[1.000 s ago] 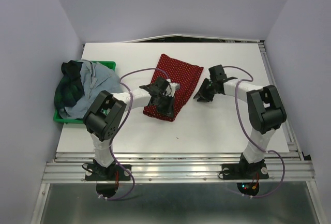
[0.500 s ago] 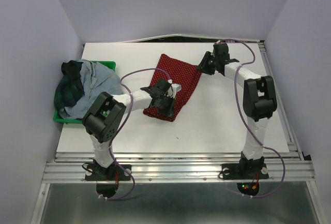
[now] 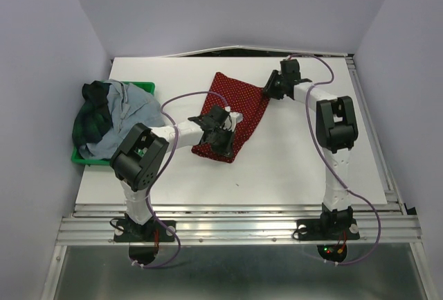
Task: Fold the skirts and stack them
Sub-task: Fold the skirt
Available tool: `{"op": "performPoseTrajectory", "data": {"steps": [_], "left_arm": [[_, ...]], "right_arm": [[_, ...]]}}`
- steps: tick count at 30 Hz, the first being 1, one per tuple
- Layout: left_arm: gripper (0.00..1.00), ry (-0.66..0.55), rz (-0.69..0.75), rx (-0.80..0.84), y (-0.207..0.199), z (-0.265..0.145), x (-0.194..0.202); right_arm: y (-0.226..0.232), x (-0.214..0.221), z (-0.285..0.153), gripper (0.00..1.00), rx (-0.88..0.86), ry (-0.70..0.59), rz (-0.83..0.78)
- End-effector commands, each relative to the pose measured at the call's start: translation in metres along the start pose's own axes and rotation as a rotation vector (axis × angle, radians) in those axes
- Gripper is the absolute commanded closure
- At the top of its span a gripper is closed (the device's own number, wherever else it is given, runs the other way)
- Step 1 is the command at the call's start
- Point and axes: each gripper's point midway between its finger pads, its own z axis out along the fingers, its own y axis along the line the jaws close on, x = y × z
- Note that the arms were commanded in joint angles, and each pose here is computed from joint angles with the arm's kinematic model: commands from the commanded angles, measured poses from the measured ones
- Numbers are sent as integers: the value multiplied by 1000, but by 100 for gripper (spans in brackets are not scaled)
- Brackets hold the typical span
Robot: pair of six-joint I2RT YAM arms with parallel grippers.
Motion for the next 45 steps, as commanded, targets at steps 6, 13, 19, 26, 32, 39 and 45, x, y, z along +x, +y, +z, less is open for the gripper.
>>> {"op": "performPoseTrajectory", "data": {"steps": [6,13,19,26,32,39,45], "left_arm": [[100,157,1,-88,22,14,52],[100,163,0,-91,23,15,54],[100,170,-6,-96,24,16,57],[100,185,-2,-95,22,19,61],[100,193,7,-100,22,19,64],[100,202,0,-104,24,22,66],[100,210,-3,-123,27,25,68]], "right_arm": [[19,-47,4,68,-66,-134,-14],[12,-56,3,99,-68,-143,15],[17,-92,-36,99,-91,-215,38],[2,-105,-42,99,-38,-248,-15],[-15,-94,-43,99,-7,-200,26],[-38,-96,-61,99,79,-232,-27],[-88,-55,-23,99,202,-132,-53]]}}
